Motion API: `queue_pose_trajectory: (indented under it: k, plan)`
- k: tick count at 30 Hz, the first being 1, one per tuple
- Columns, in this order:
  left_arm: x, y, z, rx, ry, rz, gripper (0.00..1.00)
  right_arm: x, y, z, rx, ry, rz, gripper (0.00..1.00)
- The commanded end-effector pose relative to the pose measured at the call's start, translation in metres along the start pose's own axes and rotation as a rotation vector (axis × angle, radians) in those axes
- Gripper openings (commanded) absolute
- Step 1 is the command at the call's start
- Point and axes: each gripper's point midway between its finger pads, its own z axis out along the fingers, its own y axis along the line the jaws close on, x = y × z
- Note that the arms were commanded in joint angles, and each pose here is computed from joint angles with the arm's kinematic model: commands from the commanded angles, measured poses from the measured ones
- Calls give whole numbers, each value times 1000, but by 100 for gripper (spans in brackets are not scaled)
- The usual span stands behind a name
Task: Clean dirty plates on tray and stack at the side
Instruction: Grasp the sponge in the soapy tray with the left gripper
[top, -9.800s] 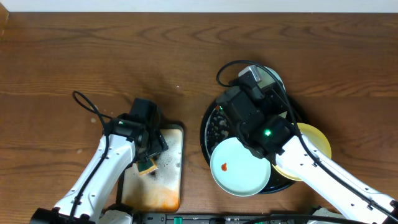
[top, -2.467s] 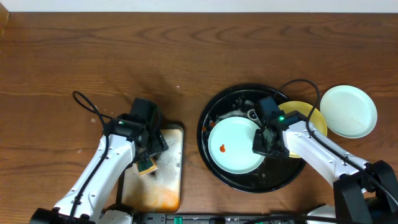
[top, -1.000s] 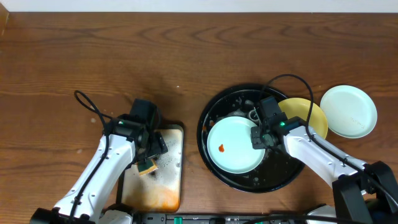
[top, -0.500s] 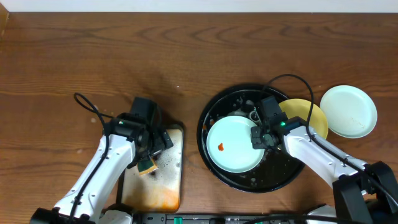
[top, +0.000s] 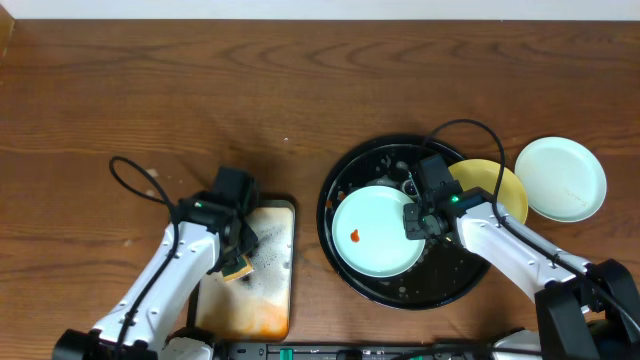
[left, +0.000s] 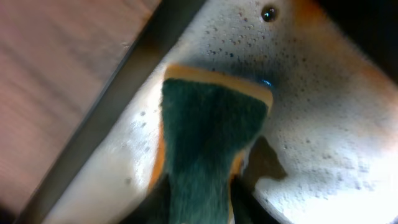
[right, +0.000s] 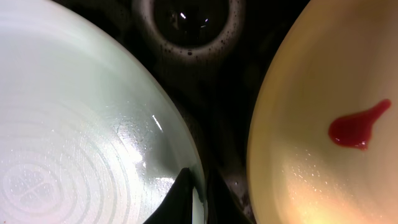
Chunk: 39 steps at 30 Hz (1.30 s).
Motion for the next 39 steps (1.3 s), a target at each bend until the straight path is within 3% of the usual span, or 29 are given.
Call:
queue_pose_trajectory:
  k: [1, 9, 11, 15, 17, 21, 23, 28, 36, 37, 39]
  plan:
    - [10, 15, 22, -50, 6, -3, 8, 15, -8, 8, 29, 47, 18, 4]
    - [22, 16, 43, -34, 34, 5, 8, 15, -8, 8, 29, 46, 18, 4]
    - [24, 7, 40, 9, 59, 92, 8, 15, -7, 8, 29, 46, 18, 4]
    - [20, -18, 15, 96, 107, 172, 17, 15, -8, 8, 29, 47, 18, 4]
    - [12, -28, -8, 112, 118, 193, 27, 15, -8, 8, 29, 47, 19, 3]
    - [10, -27, -23, 95, 133, 203, 49, 15, -8, 8, 29, 47, 22, 3]
    - [10, -18, -20, 49, 132, 172, 52, 15, -8, 8, 29, 47, 22, 3]
    - [6, 15, -7, -111, 61, 60, 52, 15, -8, 8, 29, 48, 30, 3]
    - [13, 18, 30, -104, 48, 69, 51, 15, -7, 8, 29, 46, 33, 3]
    - [16, 20, 35, -108, 54, 74, 50, 15, -8, 8, 29, 47, 33, 3]
    - [21, 18, 41, -99, 78, 79, 37, 15, -8, 8, 29, 47, 33, 3]
